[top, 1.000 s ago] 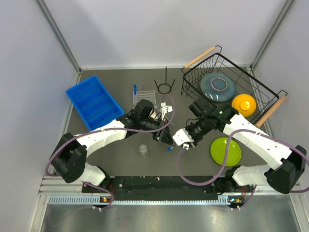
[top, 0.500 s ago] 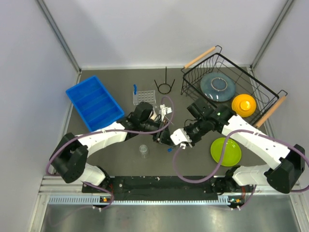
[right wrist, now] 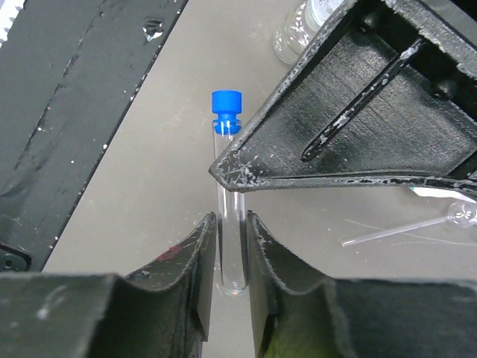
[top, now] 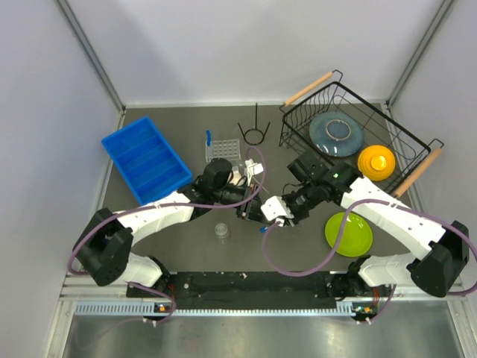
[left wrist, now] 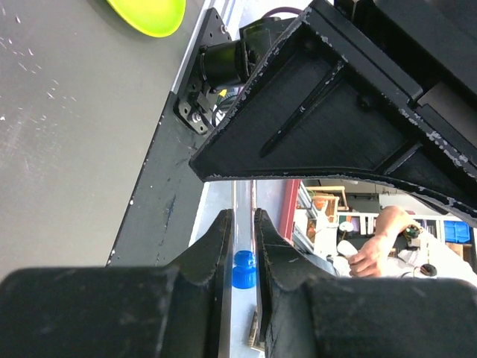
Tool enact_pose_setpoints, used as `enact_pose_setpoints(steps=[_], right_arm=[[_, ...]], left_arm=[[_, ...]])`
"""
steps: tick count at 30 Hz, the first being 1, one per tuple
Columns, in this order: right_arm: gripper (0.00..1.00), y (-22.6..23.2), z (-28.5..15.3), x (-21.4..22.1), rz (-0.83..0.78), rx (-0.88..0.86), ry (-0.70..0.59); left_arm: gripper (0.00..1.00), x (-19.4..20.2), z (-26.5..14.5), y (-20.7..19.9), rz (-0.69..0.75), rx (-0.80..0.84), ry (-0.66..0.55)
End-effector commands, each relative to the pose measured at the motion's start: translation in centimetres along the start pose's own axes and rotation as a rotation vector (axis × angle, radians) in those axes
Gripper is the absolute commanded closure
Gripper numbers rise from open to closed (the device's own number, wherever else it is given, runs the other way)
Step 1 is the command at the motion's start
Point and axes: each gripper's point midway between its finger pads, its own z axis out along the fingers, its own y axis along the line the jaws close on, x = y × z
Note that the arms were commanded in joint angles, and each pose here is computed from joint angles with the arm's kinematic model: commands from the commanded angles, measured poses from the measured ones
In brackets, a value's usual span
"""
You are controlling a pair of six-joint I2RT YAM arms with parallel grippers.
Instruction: Organize the chemistry lab equipment
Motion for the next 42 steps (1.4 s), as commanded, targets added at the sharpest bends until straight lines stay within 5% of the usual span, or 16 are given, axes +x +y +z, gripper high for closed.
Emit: enact_pose_setpoints(steps=[1, 6, 11, 14, 25, 28, 37, 42], right_arm=[[0.81, 0.0, 0.3, -1.1, -0.002, -0.013, -0.039], [0.95, -0.1, -0.2, -1.6, 0.023, 0.004, -0.05], [0.95, 0.5, -1.1, -3.3, 0.126, 0.01, -0.166], [0.95, 0.2, -2.1, -4.2, 0.215, 0.038, -0.246], [0.93, -3.0, -6.4, -6.5, 0.628, 0.126, -0.664], [0.92, -3.0, -6.2, -6.1, 0.751, 0.101, -0.714], [0.91, -3.7, -6.3, -6.0, 0.786, 0.102, -0.786], [0.91, -3.7, -6.1, -5.9, 0.787, 0.101, -0.789]], left_arm=[[0.89, -0.8, -0.4, -2.0, 0.085, 0.056, -0.036], [0.77, -1.4, -0.8, -2.1, 0.092, 0.02, -0.075], [0.42, -2.9, -2.6, -2.0, 0.138, -0.099, -0.2], [0.3, -4.1, -4.2, -2.8, 0.192, -0.158, -0.318], [0.25, -5.7, -9.8, -7.8, 0.402, -0.094, -0.795], [0.23, -6.0, -9.8, -8.9, 0.436, -0.082, -0.843], [0.22, -7.9, -7.4, -8.7, 0.419, -0.143, -0.869], [0.35, -8.5, -6.2, -8.0, 0.382, -0.191, -0.851]])
